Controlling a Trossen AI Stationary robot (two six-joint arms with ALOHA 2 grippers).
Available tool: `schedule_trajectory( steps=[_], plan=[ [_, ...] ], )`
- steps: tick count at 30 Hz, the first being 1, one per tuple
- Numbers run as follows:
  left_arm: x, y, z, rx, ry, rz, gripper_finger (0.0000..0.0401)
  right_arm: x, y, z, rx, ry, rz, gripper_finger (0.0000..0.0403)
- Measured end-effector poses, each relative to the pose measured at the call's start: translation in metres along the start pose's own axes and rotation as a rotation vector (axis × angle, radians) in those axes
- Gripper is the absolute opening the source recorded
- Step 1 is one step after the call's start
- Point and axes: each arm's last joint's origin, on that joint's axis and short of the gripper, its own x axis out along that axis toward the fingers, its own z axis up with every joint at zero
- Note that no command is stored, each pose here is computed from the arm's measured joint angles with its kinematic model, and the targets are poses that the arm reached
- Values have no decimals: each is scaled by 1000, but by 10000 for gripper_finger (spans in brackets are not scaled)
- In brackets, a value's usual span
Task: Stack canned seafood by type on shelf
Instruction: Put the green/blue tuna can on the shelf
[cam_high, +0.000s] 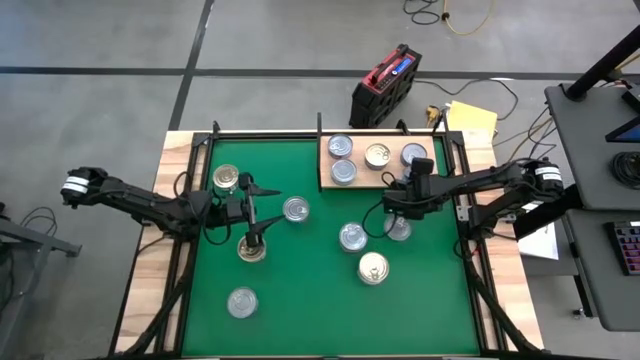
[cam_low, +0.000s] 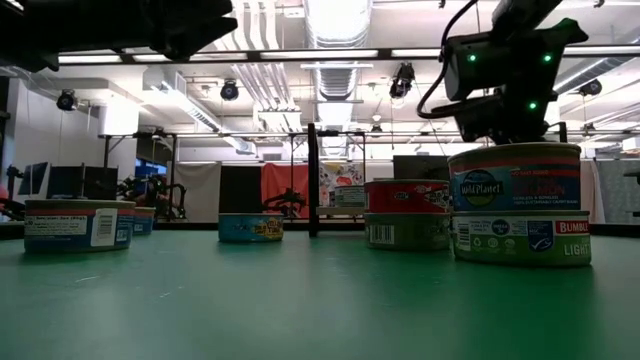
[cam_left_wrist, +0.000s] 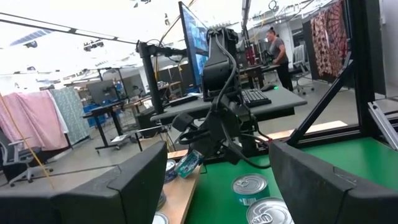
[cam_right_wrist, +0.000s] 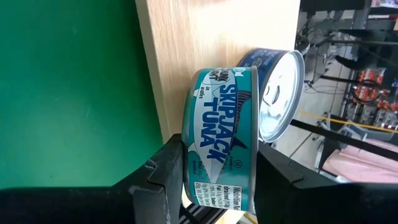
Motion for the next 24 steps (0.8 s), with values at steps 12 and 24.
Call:
schedule_trajectory(
  steps=[12, 24],
  plan=[
    [0, 0, 0, 0, 2, 2, 266, 5, -5, 3, -2, -4, 5, 129],
    [0, 0, 0, 1, 2, 2, 266, 8, -8, 2, 4, 7, 6, 145]
  ],
)
